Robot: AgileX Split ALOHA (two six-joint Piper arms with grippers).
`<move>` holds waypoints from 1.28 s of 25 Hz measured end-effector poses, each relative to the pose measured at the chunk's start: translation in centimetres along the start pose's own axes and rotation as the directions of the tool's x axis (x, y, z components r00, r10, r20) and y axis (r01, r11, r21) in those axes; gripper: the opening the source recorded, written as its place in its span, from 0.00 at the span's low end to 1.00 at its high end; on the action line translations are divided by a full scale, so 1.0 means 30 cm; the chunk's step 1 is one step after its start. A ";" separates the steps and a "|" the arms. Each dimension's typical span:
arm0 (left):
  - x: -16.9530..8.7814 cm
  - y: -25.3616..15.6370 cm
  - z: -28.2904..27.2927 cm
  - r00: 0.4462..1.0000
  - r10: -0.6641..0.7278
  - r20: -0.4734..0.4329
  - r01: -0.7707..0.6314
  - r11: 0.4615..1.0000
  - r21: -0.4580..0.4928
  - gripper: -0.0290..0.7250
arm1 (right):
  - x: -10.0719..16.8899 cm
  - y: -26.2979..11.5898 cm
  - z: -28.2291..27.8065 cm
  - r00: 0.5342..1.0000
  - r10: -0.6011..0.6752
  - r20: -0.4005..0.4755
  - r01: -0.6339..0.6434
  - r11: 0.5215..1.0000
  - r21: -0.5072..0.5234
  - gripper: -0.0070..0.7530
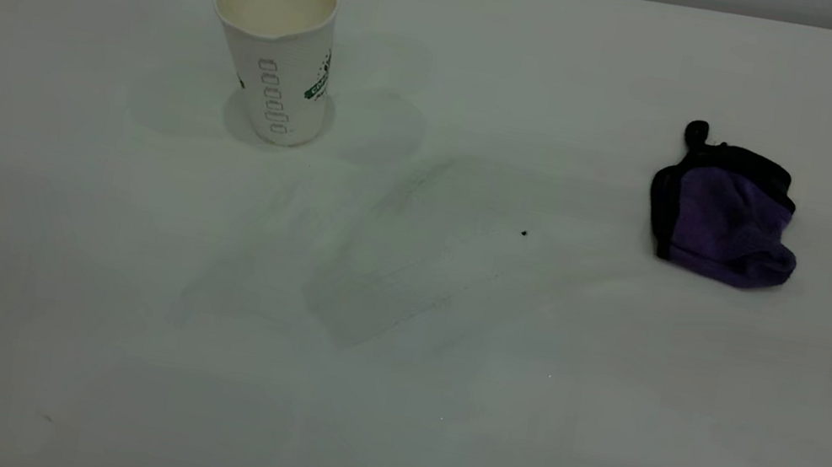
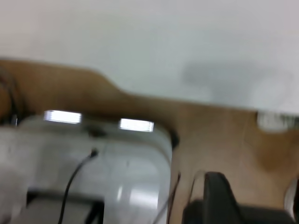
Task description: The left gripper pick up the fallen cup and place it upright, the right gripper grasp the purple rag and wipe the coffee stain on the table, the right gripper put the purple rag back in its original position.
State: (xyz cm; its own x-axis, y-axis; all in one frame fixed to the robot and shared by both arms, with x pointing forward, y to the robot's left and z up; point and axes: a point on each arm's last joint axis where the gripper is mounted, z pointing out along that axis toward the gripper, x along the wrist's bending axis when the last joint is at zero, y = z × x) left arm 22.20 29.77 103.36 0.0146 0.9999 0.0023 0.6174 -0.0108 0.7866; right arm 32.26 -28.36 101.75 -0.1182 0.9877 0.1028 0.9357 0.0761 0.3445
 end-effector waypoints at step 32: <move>0.000 0.000 0.000 1.000 0.000 0.000 0.000 1.000 0.000 0.77 | 0.026 -0.263 -0.170 0.999 -0.040 0.036 0.054 0.787 -0.615 0.56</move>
